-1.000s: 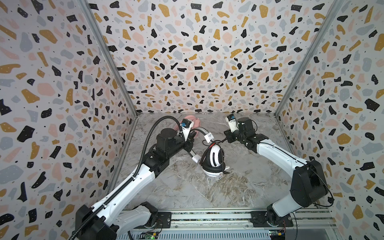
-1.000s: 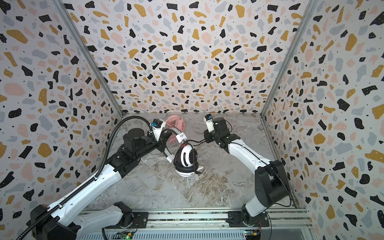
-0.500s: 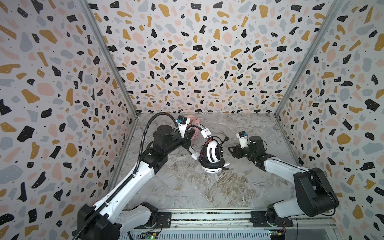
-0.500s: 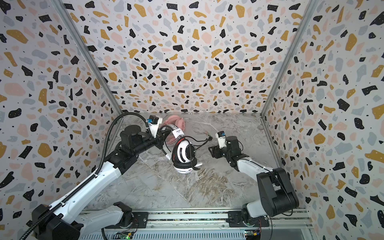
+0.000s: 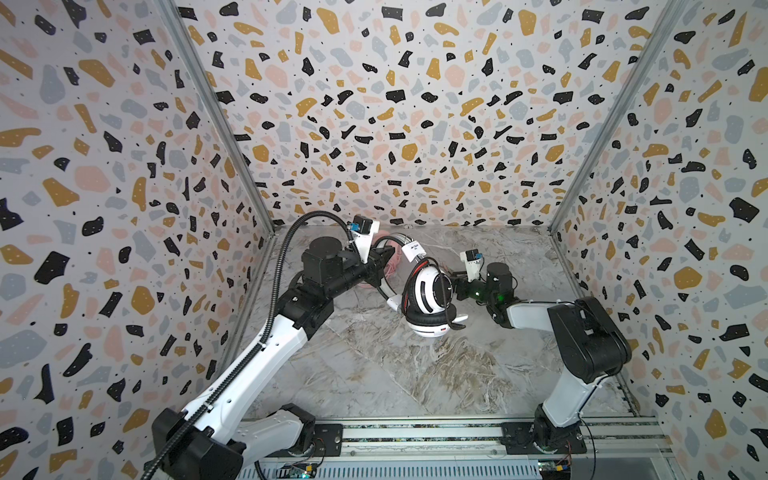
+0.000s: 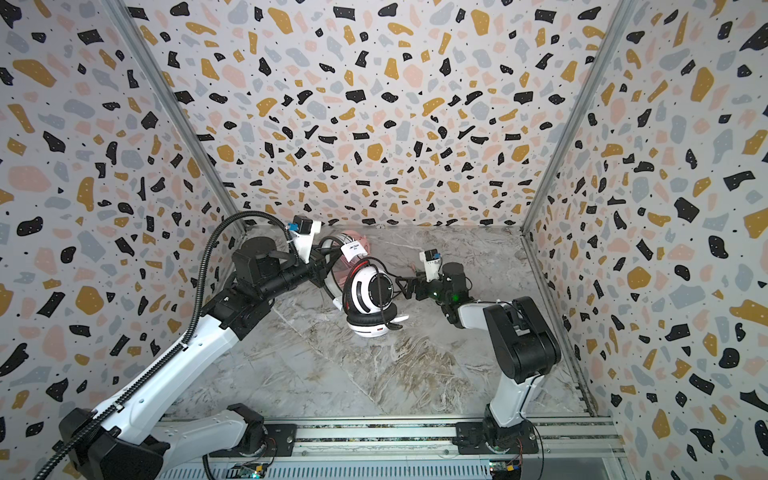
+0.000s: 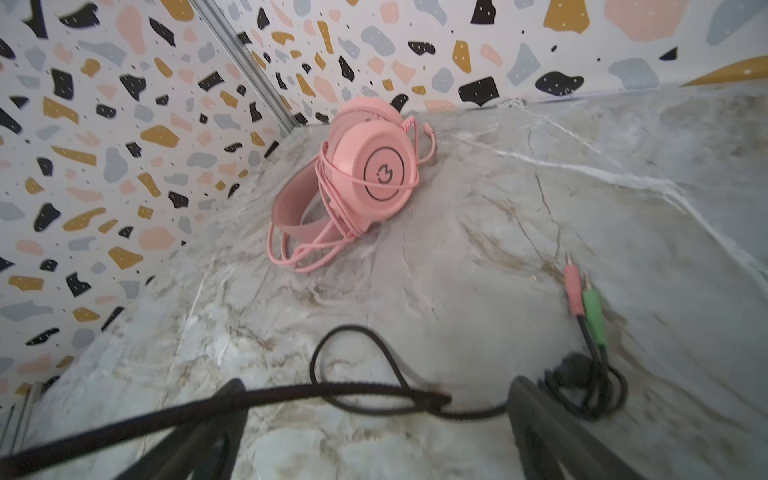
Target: Wrap the headphones
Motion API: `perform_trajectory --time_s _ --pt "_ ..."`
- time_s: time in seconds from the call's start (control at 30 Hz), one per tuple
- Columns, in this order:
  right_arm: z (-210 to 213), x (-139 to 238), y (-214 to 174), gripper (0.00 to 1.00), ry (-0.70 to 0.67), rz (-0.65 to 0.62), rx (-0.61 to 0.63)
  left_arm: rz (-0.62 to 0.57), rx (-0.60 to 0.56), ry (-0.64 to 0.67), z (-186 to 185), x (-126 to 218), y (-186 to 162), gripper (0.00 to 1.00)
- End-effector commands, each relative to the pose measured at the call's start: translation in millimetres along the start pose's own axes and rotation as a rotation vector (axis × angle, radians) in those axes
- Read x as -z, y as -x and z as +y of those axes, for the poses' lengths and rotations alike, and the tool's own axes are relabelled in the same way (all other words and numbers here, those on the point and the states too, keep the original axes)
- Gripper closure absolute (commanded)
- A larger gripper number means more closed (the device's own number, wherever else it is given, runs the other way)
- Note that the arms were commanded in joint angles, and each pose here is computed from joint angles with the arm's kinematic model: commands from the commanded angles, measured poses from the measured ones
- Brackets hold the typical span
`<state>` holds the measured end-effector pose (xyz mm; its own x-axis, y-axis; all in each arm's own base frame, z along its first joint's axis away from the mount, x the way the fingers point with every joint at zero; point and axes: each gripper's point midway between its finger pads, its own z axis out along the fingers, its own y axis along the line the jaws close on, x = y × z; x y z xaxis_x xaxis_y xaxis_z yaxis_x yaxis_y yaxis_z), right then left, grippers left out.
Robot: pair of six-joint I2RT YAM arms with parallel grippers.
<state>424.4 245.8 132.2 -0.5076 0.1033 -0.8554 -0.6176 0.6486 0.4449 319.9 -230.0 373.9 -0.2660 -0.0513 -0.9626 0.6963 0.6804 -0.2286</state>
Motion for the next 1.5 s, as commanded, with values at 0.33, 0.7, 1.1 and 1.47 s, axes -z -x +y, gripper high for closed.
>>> perform_trajectory --time_s 0.33,0.7,1.1,1.47 --pt "70 -63 53 0.28 0.210 -0.167 -0.069 -0.175 0.187 -0.248 -58 30 96 1.00" --pt "79 -31 52 0.95 0.192 -0.178 -0.080 -0.206 0.279 -0.154 -40 26 116 1.00" --pt "81 15 -24 0.93 0.003 0.003 0.039 -0.349 0.434 0.094 26 33 134 1.00" --pt "107 40 -69 0.93 -0.144 0.097 0.247 -0.556 0.504 0.334 72 69 156 1.00"
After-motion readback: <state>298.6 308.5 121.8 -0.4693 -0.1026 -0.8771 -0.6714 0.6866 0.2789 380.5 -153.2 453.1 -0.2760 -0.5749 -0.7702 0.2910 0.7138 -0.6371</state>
